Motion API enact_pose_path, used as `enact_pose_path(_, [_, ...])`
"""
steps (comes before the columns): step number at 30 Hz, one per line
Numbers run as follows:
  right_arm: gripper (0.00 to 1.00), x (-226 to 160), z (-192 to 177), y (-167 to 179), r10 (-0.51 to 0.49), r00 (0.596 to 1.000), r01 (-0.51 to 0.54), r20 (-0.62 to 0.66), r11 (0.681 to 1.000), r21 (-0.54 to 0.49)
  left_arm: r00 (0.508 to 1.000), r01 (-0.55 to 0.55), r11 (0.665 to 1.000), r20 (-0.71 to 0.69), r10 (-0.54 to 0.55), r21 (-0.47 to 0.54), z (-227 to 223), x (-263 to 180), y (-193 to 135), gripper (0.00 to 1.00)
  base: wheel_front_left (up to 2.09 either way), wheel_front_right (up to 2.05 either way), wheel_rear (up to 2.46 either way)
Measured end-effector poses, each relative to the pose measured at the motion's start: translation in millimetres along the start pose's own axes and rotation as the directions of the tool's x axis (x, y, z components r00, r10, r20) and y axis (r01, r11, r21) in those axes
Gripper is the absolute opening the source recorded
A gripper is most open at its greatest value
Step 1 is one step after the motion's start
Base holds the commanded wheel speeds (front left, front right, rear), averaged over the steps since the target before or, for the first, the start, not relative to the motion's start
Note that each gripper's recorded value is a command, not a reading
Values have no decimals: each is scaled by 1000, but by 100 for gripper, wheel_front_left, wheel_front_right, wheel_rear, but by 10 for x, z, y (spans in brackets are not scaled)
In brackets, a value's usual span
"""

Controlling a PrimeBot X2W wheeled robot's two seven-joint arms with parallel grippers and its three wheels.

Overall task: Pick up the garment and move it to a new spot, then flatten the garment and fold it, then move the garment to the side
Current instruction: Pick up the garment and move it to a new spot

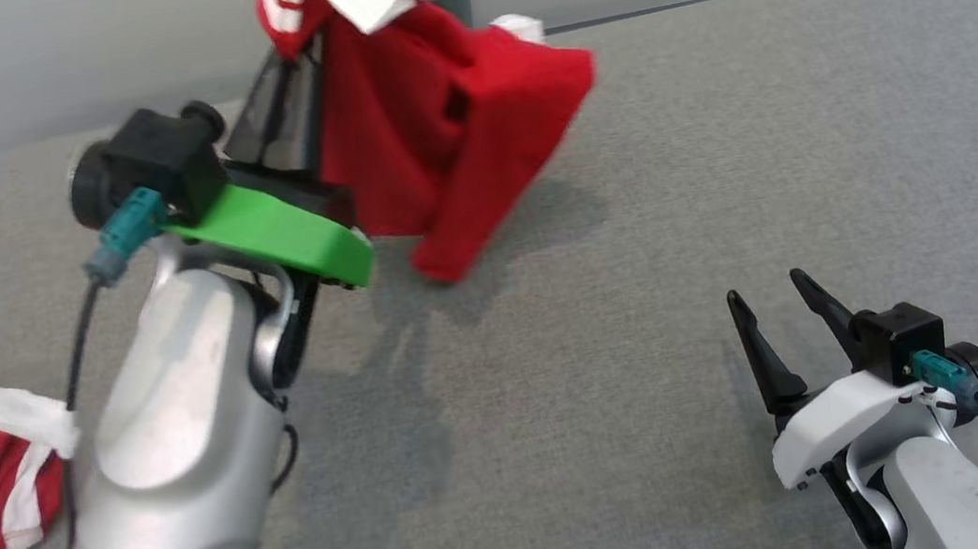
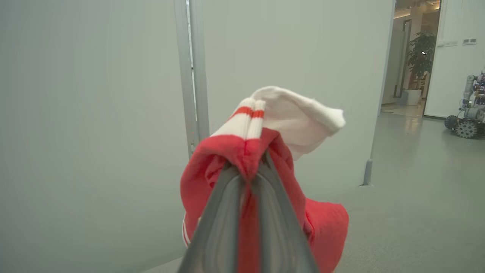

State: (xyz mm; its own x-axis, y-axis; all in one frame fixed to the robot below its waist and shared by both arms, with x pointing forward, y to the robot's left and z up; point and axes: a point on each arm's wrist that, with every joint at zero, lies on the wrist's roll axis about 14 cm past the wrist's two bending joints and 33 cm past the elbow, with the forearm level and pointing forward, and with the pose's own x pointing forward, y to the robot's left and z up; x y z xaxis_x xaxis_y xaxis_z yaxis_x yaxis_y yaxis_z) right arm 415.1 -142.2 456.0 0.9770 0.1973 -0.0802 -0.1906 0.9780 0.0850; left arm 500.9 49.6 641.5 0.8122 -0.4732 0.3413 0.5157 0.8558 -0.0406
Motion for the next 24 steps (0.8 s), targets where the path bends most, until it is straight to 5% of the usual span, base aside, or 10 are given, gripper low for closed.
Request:
enact_pose_path(6, [100,-205,31,-304,-100,995,100,9,995,6,989,108,986,-88,-120,-130,-529,-8,-669,0,0,0,0])
enact_pose_path(16, [100,-515,20,-721,-242,970,241,5,970,9,916,-22,988,-398,-42,-156,-1655,-620,-493,0,0,0,0])
enact_pose_path(17, [100,-522,11,-730,-244,970,244,2,970,8,900,-44,986,-435,-32,-164,-1764,-747,-485,19,0,0,0])
enact_pose_path(18, [100,-521,8,-730,-244,970,244,2,970,8,887,-63,983,-462,-23,-170,-1840,-860,-481,69,0,0,0])
enact_pose_path(19, [100,-511,14,-720,-241,971,241,4,971,8,877,-88,981,-481,-5,-172,-1888,-949,-444,100,0,0,0])
enact_pose_path(24, [100,-419,126,-623,-206,978,206,39,978,0,863,-235,964,-483,150,-122,-1824,-1258,-54,100,0,0,0])
